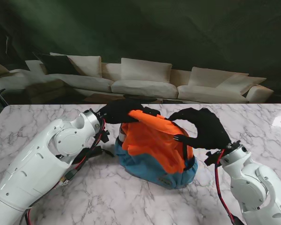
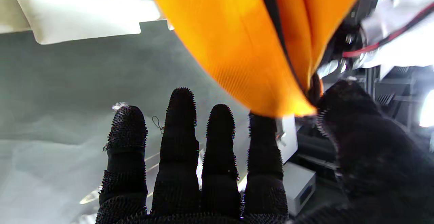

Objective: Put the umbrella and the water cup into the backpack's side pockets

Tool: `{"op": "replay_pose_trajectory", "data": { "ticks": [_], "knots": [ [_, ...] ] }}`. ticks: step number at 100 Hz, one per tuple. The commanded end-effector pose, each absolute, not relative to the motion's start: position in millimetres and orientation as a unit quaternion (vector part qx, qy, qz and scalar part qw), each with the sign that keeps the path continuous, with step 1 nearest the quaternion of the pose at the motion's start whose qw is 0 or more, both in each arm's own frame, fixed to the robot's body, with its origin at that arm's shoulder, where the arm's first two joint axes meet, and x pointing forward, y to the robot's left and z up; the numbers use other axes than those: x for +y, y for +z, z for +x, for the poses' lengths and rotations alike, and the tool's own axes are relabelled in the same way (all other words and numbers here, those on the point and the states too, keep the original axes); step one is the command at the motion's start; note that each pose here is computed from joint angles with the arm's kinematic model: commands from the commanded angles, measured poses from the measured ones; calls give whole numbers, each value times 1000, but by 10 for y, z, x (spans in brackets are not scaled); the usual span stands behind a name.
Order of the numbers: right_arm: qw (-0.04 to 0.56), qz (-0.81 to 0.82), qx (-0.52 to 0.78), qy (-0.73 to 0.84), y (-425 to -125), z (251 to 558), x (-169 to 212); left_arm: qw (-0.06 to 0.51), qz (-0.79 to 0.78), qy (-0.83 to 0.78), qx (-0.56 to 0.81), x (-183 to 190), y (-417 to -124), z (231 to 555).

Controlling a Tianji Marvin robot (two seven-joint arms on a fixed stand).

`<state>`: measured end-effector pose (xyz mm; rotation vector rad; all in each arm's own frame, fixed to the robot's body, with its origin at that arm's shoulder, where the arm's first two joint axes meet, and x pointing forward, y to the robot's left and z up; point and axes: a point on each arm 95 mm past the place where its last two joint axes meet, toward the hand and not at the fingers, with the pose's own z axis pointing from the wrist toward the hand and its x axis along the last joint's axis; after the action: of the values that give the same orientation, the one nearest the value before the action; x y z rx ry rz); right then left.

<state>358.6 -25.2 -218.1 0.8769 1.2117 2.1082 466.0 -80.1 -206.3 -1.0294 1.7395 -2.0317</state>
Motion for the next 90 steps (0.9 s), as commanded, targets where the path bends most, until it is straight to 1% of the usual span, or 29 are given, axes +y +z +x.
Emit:
{"op": "replay_pose_trajectory", "data": {
  "ticks": [1,23,34,39,49,59,74,90],
  "knots": [
    [277,346,436,784,-2227,3549,-332,140,-355,-701,603,-771,-2029,4676],
    [329,385,406,761,-2366,3561,-637,141,-351,-709,595,-759,-1998,4683],
    [372,391,441,717,-2532,3631,-719,136,-349,-713,592,-791,-1965,4687],
    [376,393,464,699,-2603,3648,-709,134,-349,-715,591,-818,-1955,4698],
    [351,400,508,677,-2741,3673,-595,129,-349,-717,589,-881,-1942,4723],
    [319,395,534,676,-2816,3669,-456,129,-344,-722,586,-940,-1914,4738],
    [261,370,555,698,-2809,3600,-200,132,-336,-729,581,-1014,-1832,4778],
    [201,343,575,715,-2775,3524,98,123,-338,-744,563,-1098,-1757,4822]
  ]
}}
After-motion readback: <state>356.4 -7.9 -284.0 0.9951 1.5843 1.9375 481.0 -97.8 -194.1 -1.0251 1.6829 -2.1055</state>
